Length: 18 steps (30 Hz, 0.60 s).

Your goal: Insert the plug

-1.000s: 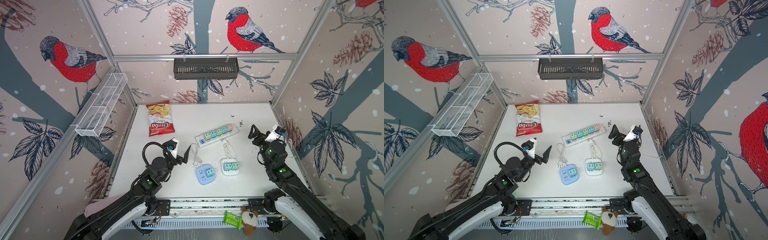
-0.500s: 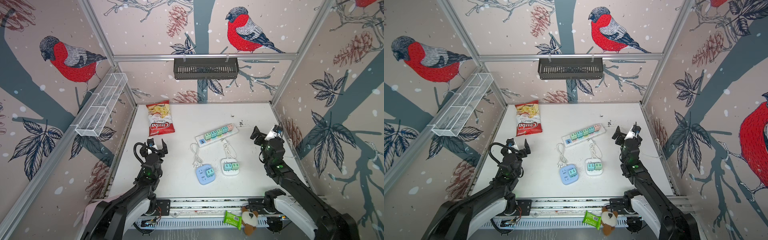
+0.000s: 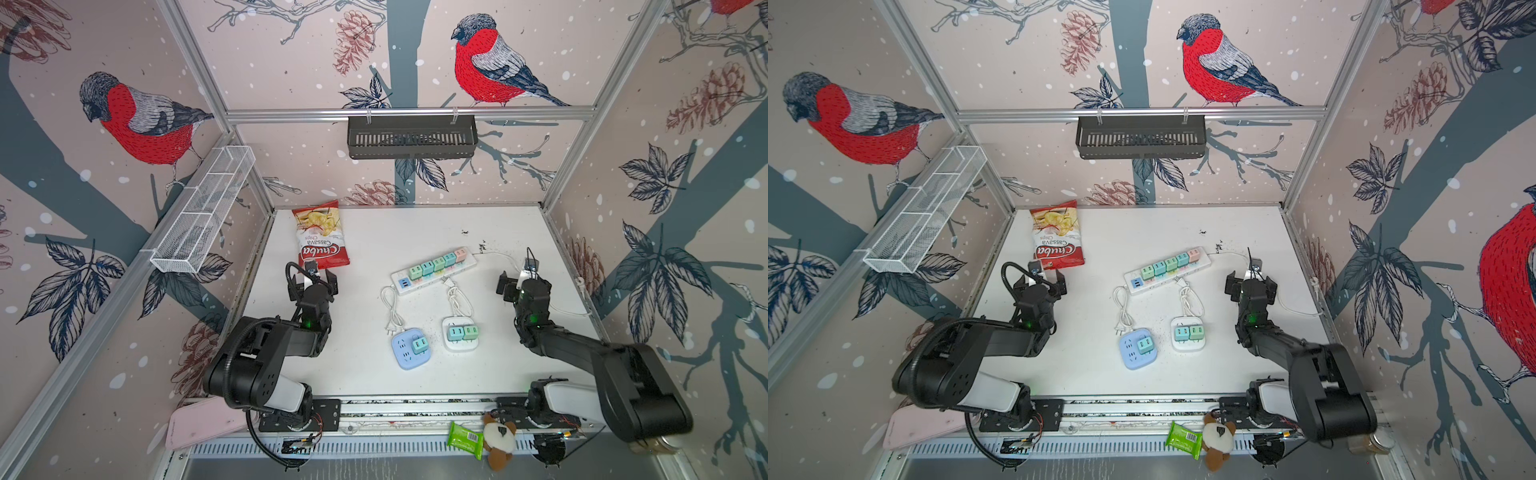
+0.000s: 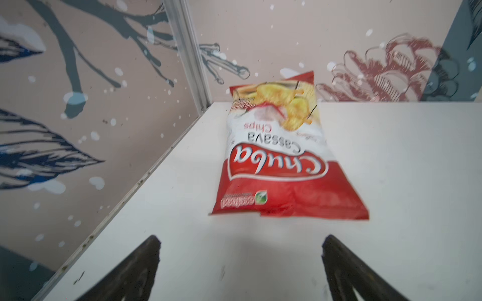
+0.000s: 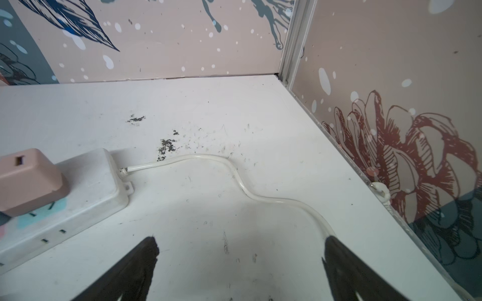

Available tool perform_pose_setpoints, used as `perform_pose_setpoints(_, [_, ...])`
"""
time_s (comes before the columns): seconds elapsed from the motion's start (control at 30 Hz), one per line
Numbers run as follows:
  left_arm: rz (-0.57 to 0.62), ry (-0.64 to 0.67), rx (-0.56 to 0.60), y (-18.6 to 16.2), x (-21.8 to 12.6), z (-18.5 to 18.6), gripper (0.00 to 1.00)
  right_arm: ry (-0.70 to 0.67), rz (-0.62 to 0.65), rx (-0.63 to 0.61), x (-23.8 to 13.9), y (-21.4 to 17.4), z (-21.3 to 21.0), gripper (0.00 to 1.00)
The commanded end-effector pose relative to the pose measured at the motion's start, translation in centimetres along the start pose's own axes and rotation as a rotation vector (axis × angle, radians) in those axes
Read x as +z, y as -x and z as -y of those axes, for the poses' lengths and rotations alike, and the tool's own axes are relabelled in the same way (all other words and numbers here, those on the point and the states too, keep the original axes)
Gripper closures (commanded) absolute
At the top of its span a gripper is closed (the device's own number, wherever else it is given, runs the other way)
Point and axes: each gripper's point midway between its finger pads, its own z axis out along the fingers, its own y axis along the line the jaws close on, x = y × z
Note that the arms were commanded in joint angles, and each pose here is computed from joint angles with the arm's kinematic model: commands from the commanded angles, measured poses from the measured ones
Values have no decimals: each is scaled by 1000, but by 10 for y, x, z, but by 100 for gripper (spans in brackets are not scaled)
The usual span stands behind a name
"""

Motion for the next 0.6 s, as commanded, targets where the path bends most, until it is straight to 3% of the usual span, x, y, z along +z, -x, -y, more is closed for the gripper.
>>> perform_pose_setpoints(0.0, [138, -22, -163, 36, -1, -12, 3, -29, 111, -47, 7, 30, -3, 0])
perform_pose_setpoints(0.13, [131, -79, -96, 36, 9, 5, 3, 0, 167, -79, -1, 35, -9, 0])
perform_pose_setpoints(0.33, [106, -86, -105, 34, 10, 7, 3, 93, 228, -61, -6, 36, -17, 0])
perform_pose_setpoints(0.5, [88, -92, -106, 34, 16, 8, 3, -12, 244, 122, 4, 26, 26, 0])
perform_pose_setpoints(0.57, [85, -93, -106, 33, 16, 8, 3, -40, 251, 124, 3, 30, 28, 0])
